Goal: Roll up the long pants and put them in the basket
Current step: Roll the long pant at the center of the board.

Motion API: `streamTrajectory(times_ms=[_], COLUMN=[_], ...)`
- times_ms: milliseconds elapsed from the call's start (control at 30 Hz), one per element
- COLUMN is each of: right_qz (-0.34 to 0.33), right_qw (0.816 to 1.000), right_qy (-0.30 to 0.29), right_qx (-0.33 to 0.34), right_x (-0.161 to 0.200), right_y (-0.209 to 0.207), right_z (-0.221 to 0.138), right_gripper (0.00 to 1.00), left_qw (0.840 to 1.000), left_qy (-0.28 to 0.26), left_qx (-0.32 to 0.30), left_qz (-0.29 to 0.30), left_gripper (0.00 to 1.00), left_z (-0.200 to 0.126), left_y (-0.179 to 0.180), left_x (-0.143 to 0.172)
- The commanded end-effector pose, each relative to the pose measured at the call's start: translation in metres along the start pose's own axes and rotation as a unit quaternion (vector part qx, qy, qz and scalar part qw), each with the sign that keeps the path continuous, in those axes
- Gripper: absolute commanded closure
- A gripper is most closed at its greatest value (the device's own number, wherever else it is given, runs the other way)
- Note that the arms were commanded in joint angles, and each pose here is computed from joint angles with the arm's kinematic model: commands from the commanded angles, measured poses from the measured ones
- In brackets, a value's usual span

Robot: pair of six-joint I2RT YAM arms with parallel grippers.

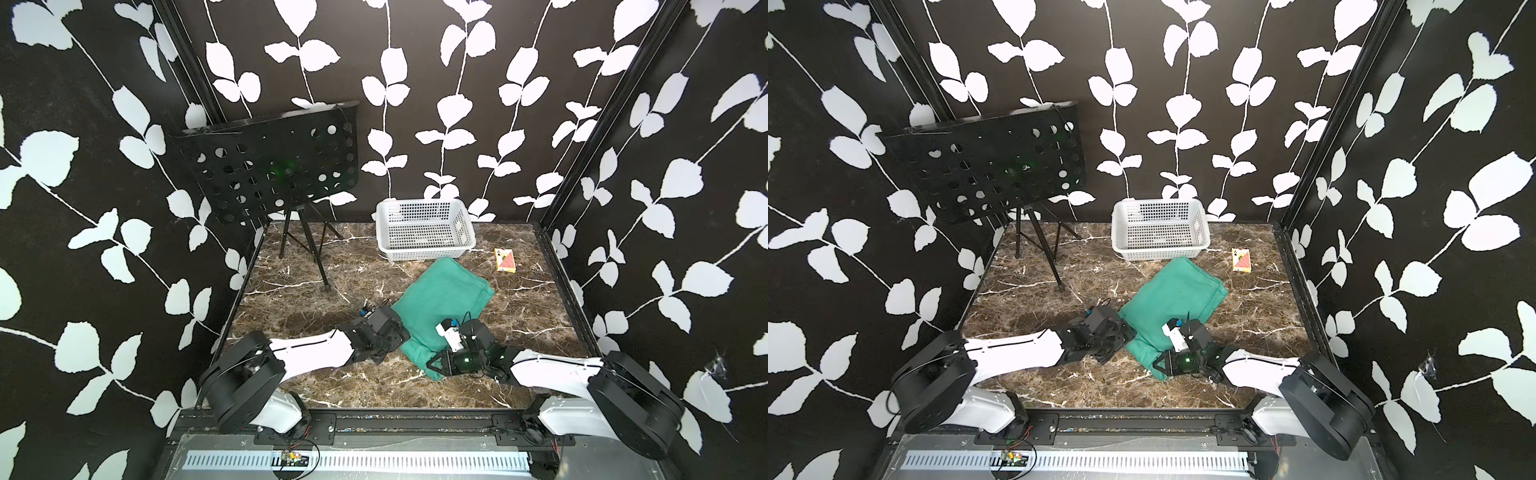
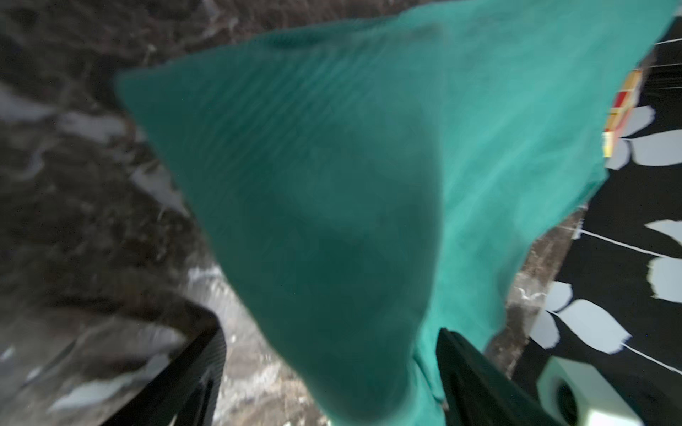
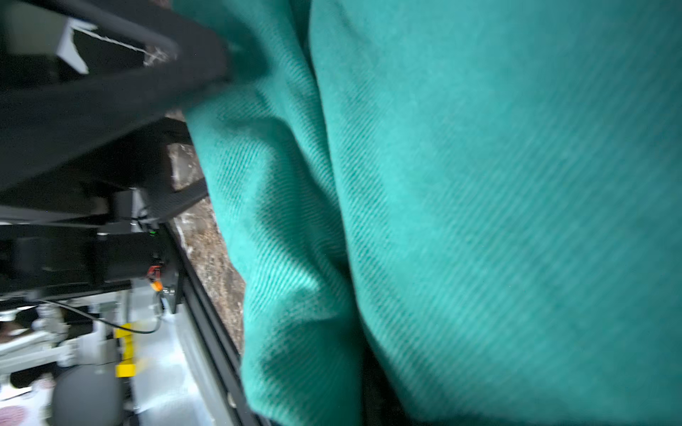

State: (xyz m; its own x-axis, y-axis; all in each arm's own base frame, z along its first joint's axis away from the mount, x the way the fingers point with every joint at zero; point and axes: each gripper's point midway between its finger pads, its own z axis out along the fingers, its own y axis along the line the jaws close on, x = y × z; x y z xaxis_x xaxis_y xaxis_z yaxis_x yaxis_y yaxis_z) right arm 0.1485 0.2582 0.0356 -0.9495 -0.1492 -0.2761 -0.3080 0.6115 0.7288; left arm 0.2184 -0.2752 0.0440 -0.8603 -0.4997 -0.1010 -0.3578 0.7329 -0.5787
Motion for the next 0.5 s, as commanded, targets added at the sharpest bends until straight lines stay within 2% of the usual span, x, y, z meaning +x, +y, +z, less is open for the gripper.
streamTrajectory(times_ms=[0,133,300,400,467], right_qz=[0.070,0.067,0.062,0.056,0.054], right_qw=[0.996,0.996,0.996,0.995,0.994], right_qy=[0.056,0.062,0.070,0.086,0.094], right_qx=[0.002,0.010,0.009,-0.001,-0.009], right_x=[0.030,0.027,0.022,0.019,0.017], right_y=[-0.017,-0.021,-0.021,-0.017,-0.013], right_z=[0.002,-0.001,-0.001,0.003,0.007], right_gripper=[1.00,1.00,1.00,1.00,1.00], left_qw=[1.000,1.000,0.999,0.998,0.998], left_qy=[-0.013,-0.030,-0.026,-0.018,-0.017], left_qx=[0.025,0.001,-0.042,-0.053,-0.063], left_qz=[0.013,0.010,0.001,-0.006,-0.010], left_gripper=[0.14,0.25,0.61,0.76,0.81], left_z=[0.004,0.010,0.014,0.013,0.008], left_y=[-0.022,-0.012,0.013,0.024,0.031], left_x=[-0.019,-0.039,-0.047,-0.044,-0.042])
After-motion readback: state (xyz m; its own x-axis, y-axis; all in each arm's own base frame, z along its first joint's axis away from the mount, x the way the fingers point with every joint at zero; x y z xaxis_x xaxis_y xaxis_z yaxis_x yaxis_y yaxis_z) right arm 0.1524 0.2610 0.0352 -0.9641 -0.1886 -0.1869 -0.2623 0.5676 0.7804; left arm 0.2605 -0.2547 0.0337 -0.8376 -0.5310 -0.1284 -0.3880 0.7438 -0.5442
